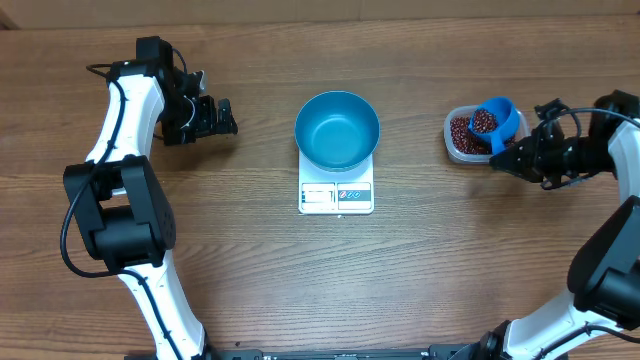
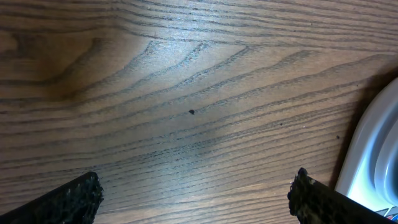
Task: Scoop item into bowl and weigh 150g on scale
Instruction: 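Lift the filled blue scoop out of the bean tub with the right gripper, then carry the scoop leftward over the blue bowl with the right gripper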
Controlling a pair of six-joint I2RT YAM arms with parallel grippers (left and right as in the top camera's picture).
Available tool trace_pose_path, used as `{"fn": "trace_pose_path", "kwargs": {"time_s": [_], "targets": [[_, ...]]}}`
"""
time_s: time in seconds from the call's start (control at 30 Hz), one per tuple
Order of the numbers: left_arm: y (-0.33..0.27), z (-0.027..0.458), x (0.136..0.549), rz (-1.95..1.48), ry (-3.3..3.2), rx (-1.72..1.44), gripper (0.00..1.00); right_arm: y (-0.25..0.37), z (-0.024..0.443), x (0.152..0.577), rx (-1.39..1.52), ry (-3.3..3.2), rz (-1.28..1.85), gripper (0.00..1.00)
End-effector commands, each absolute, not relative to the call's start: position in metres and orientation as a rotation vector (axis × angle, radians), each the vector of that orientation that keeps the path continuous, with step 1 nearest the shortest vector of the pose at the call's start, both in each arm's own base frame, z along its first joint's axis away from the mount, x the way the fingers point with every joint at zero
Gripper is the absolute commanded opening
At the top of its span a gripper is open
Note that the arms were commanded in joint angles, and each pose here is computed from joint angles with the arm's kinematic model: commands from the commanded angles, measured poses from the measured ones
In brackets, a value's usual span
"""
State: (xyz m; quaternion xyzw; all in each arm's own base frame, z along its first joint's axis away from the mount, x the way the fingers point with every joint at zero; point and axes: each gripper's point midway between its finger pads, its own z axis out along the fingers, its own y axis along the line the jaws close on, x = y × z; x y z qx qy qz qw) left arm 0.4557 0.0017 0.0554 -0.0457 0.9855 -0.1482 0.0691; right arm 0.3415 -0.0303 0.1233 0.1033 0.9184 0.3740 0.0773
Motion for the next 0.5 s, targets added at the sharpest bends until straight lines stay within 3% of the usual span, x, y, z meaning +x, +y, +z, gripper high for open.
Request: {"fn": "trace_pose_path", "kwargs": {"time_s": [0.0,0.47], "targets": [[-0.001,0.054,0.458,-0.442,2.967,-0.104,1.00,-0.036,0.133,0.343,0.283,2.656,1.187,0.04],[-0.001,0.054,0.457,-0.442,2.968,-0.104,0.99,-0.012,0.184,0.345,0.044,2.483,1.350,0.04]]}}
